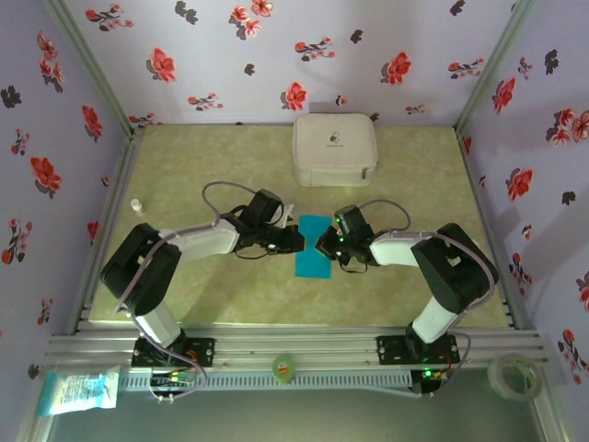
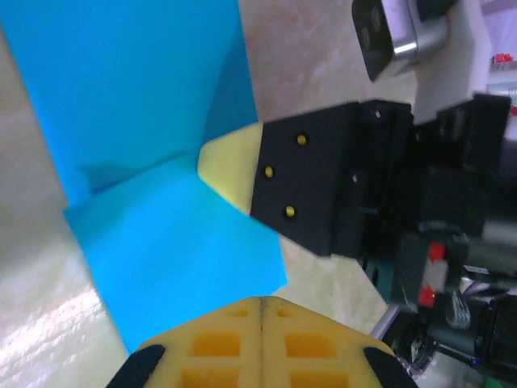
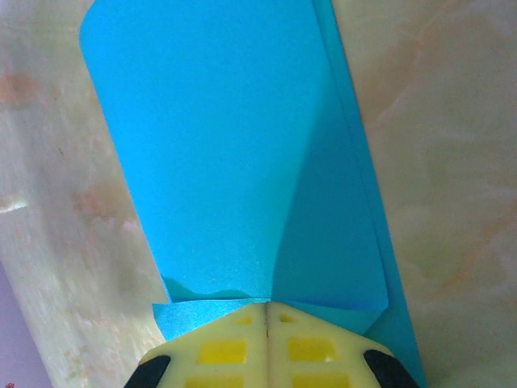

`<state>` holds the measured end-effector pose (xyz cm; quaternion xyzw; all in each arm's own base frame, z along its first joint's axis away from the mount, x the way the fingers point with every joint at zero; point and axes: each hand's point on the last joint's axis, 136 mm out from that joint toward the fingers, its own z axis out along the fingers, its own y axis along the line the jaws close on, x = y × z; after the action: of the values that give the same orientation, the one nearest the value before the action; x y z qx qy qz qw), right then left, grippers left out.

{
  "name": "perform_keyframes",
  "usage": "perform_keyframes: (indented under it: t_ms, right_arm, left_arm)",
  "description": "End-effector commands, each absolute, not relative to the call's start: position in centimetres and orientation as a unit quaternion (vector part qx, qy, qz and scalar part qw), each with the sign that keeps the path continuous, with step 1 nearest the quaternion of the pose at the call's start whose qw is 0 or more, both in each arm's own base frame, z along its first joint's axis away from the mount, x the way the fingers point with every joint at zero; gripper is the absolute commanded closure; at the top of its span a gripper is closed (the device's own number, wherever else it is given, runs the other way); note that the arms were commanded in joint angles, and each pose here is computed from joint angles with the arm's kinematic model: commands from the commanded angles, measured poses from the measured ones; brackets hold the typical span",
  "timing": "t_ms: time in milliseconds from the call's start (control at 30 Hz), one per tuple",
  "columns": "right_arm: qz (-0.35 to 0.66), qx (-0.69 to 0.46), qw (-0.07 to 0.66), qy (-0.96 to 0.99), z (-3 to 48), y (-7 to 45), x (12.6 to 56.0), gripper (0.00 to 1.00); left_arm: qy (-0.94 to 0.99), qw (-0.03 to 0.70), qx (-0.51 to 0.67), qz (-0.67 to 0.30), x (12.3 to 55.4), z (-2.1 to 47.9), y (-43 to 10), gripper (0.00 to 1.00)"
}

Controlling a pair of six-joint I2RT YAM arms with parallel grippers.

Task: Fold a paper plane with a square sheet of paper (pick it up from the middle)
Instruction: Fold the triangle a second time at the center of the table.

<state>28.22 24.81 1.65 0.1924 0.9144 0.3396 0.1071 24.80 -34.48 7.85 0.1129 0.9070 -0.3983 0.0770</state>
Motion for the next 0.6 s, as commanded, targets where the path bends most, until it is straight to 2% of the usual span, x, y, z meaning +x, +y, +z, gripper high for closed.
perform_keyframes:
  t_ms: [0, 300, 567]
  right_arm:
    - [0.278, 0.207, 0.088, 0.934, -0.7, 22.6, 27.1, 1.0]
    - [0.301, 0.193, 0.102, 0.928, 0.7, 23.5, 27.9, 1.0]
    - [0.341, 0.131, 0.103, 0.925, 4.3, 26.1, 28.0, 0.99]
  left_arm:
    - [0.913, 0.031, 0.125, -0.387, 23.8, 5.5, -35.0, 0.99]
    - [0.941, -0.011, 0.11, -0.319, 22.9, -0.3, -33.6, 1.0]
    - [0.948, -0.018, 0.085, -0.305, 21.5, -2.1, -31.8, 1.0]
